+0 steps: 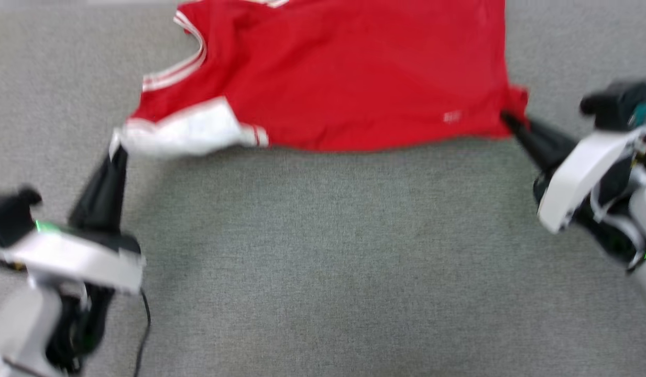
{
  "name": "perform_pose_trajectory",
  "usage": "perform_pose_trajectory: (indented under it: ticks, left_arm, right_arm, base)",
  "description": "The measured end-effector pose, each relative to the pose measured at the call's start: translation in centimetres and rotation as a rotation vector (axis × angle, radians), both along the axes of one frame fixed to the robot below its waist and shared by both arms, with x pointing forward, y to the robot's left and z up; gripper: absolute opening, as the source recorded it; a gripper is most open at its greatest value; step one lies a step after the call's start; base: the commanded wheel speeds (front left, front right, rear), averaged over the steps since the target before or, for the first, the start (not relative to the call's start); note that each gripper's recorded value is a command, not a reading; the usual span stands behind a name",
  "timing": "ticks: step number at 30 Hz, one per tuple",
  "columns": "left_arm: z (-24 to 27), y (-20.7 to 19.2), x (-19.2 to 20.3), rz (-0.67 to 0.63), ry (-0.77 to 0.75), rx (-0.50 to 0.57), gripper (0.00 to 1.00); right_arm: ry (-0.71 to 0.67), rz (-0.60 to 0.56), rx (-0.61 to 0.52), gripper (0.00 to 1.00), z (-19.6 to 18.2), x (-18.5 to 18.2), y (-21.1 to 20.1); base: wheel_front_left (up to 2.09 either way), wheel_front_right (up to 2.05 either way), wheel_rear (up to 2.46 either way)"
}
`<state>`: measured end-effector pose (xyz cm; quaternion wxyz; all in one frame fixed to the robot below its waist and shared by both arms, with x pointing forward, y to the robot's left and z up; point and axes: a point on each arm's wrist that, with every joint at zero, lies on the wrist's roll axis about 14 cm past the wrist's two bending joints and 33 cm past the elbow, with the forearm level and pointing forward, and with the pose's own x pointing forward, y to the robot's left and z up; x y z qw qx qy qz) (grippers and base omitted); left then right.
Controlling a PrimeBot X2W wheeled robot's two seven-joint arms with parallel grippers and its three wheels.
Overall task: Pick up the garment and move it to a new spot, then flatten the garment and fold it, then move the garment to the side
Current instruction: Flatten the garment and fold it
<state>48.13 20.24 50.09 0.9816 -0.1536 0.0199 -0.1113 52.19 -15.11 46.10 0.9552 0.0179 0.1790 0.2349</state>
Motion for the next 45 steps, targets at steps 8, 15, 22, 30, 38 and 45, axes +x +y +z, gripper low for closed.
perform_pose_trajectory:
  ticks: [8, 15, 22, 30, 38, 45]
  left_arm:
    - [-3.1, 0.6, -8.1, 0.069, 0.143, -0.091, 0.0]
    - [-4.7, 0.8, -13.6, 0.118, 0.229, -0.142, 0.0]
    - [-7.1, -0.5, -20.0, 0.156, 0.353, -0.236, 0.0]
    - [-9.1, -1.9, -24.3, 0.149, 0.469, -0.296, 0.0]
    - [-9.2, -2.1, -24.4, 0.11, 0.491, -0.294, 0.0]
    - [-7.2, -1.6, -21.2, 0.086, 0.39, -0.238, 0.0]
  right_arm:
    - [0.084, 0.004, 0.02, 0.0, -1.7, -6.6, 0.0]
    - [0.145, -0.028, 0.046, 0.0, -2.7, -11.5, -0.9]
    - [0.227, -0.061, 0.07, 0.0, -4.5, -16.9, -1.6]
    - [0.293, -0.106, 0.068, 0.0, -6.3, -20.2, -3.0]
    - [0.295, -0.127, 0.063, 0.0, -6.4, -20.3, -3.5]
    - [0.248, -0.152, 0.098, 0.0, -5.2, -19.3, -3.2]
  base:
    - [0.0, 0.0, 0.0]
    - [0.0, 0.0, 0.0]
    - [0.0, 0.0, 0.0]
    - [0.0, 0.0, 0.0]
    - [0.0, 0.0, 0.0]
    - [0.0, 0.0, 0.0]
